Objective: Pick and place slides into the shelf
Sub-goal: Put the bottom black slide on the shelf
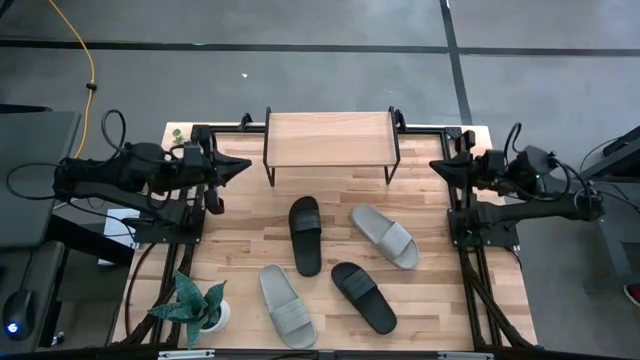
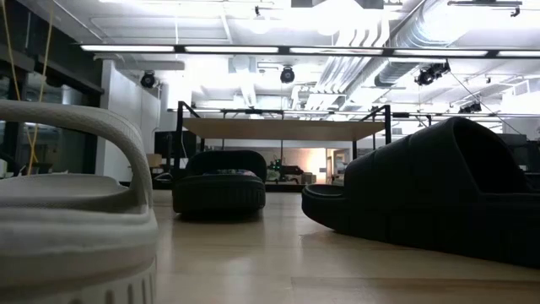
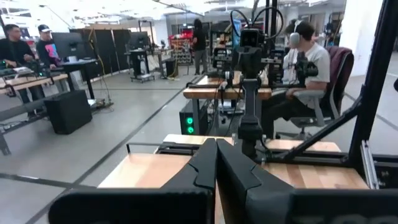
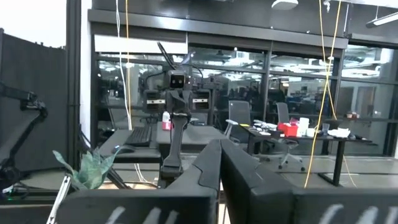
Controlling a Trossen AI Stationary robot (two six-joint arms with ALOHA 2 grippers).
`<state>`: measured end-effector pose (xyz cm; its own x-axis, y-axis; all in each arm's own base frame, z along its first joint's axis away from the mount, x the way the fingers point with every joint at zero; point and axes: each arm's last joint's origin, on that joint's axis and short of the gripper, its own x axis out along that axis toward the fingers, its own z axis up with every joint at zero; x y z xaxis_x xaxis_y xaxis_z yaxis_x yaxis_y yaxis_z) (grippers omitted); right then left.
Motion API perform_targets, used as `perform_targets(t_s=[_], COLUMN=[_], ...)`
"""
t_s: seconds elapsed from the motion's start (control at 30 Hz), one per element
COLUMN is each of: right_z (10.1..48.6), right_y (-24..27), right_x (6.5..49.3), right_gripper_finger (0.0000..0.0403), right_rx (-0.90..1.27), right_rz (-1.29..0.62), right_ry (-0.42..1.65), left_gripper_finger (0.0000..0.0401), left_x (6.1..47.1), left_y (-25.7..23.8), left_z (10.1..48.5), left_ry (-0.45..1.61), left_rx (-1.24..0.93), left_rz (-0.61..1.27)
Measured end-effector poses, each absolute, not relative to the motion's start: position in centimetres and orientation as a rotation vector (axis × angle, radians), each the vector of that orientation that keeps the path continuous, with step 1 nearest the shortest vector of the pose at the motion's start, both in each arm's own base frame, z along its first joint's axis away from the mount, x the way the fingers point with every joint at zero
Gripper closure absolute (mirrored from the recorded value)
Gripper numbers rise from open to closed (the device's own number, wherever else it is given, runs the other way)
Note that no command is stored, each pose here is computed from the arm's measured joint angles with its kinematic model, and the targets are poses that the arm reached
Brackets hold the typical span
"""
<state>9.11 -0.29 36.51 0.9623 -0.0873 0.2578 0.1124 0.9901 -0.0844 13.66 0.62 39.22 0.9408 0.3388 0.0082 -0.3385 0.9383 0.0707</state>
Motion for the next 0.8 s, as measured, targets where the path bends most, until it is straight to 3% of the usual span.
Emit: perform_targets(t_s=[0.37, 0.8], right_z=[41.9, 42.0], right_y=[-0.3, -0.3], right_x=[11.7, 14.7], right_gripper_finger=[0.0402, 0.0402], right_rx=[-0.129, -0.122], right_rz=[-0.107, -0.091], right_ry=[-0.214, -0.165], left_gripper_finger=[0.04, 0.04], left_x=[13.2, 13.2], left_y=[0.6, 0.5], left_z=[40.1, 40.1], left_ry=[-0.025, -0.046], left_rx=[0.065, -0.047], left_rz=[0.347, 0.306])
